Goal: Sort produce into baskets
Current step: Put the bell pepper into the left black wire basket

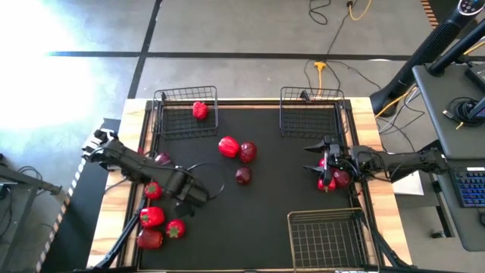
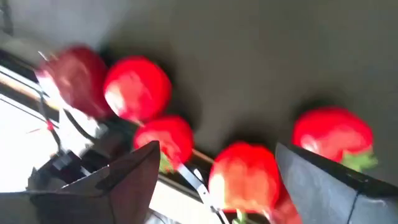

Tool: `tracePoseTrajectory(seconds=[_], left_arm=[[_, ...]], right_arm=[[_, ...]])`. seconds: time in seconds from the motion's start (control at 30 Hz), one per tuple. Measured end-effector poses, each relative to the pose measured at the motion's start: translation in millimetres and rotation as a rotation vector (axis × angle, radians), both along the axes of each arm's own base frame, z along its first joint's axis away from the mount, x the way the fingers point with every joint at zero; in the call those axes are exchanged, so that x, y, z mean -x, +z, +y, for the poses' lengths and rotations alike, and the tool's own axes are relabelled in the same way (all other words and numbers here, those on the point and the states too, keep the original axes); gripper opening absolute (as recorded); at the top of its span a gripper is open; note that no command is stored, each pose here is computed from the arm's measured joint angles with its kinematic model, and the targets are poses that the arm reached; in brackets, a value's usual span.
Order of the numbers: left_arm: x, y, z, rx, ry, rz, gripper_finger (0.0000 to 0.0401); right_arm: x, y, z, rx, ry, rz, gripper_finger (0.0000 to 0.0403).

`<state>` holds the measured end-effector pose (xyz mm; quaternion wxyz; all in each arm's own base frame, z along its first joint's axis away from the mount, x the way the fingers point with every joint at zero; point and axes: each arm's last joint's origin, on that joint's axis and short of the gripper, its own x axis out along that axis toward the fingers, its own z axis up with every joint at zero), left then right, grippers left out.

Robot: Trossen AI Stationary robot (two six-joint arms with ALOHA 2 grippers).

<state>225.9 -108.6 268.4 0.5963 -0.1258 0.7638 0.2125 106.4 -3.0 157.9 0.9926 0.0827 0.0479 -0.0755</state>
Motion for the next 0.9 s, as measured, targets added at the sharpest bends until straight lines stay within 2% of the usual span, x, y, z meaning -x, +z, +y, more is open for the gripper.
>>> tracePoseTrajectory(seconds=[0.3,0.47,0.77,0.9], left_arm=[[43.4,3.5,-27.4,0.082,0.106,0.069,0.0299],[61.6,6.9,-41.9,0.088,0.137,0.087,0.0299],[68.0,3.1,-55.5,0.071,0.157,0.088,0.0299],[66.1,0.4,-57.1,0.076,0.117,0.087,0.0299]], right_arm=[[0.0,0.1,0.0,0.0,0.0,-0.001,0.0373],[0.0,0.0,0.0,0.0,0.0,0.0,0.0373],[0.0,0.1,0.0,0.0,0.0,-0.001,0.0373],[0.0,0.1,0.0,0.0,0.0,0.0,0.0373]])
